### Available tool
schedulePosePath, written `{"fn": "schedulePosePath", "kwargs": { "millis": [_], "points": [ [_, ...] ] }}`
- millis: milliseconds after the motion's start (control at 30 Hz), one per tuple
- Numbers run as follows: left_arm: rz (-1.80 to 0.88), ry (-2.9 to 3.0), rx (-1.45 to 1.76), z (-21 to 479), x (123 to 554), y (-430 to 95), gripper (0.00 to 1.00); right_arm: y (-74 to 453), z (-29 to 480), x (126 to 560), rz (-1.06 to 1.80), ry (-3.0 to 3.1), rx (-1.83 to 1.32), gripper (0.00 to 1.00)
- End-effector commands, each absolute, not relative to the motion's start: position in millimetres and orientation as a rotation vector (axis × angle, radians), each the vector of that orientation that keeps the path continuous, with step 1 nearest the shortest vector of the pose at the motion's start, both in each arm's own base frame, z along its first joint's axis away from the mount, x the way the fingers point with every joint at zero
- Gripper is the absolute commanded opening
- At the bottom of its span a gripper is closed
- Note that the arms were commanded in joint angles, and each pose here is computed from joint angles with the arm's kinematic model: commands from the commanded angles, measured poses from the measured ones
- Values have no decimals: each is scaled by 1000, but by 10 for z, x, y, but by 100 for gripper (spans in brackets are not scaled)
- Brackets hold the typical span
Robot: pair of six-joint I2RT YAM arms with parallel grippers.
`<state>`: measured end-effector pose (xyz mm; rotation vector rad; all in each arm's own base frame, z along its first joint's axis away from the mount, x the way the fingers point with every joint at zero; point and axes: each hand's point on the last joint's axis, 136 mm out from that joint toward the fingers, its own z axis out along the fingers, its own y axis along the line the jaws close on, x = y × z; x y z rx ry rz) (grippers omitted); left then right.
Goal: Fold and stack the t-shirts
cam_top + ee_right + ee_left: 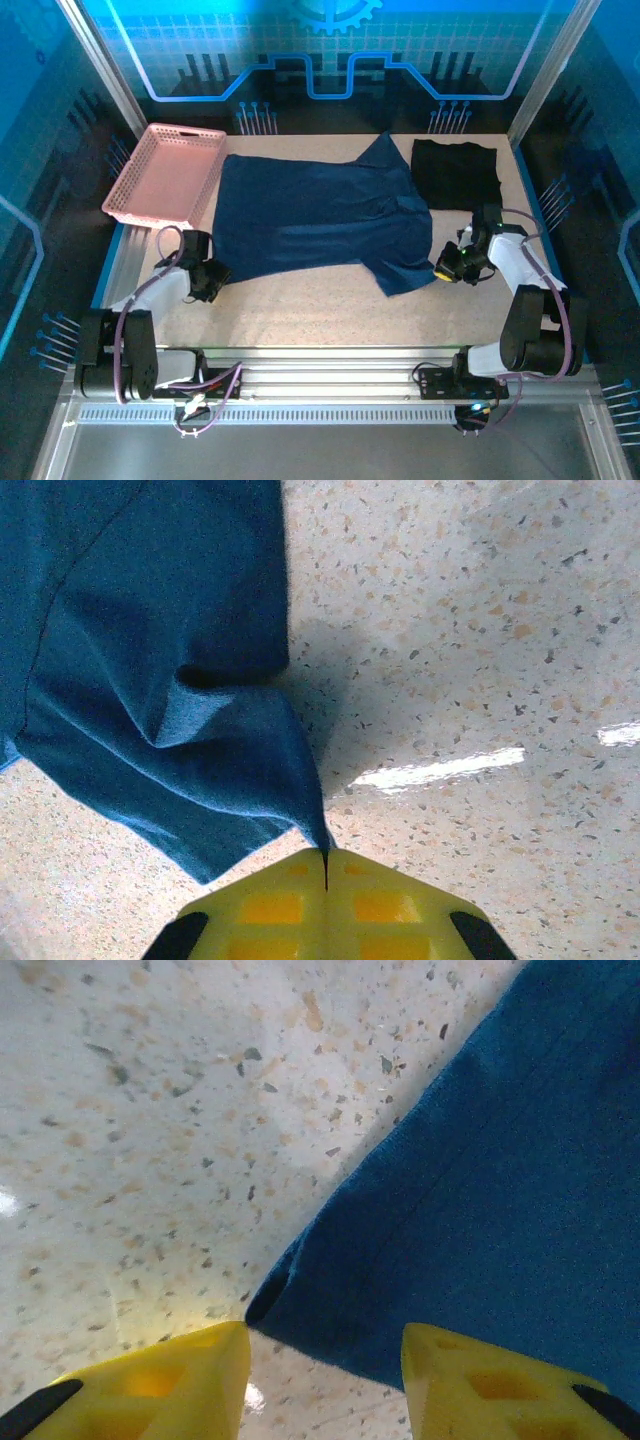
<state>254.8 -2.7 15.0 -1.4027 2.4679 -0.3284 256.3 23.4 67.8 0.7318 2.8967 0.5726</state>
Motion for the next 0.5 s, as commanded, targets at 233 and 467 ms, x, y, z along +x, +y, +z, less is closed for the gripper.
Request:
{"fn": "schedulePosePath", "kwargs": {
  "millis": [233, 467],
  "points": [
    [-248, 2509, -1394, 106, 2464, 55, 0, 230, 995, 2301, 629, 2869, 749, 0],
    [-206, 2478, -1366, 356, 2184, 124, 0, 209, 1262, 2092, 629, 2826, 785, 0]
  ]
}}
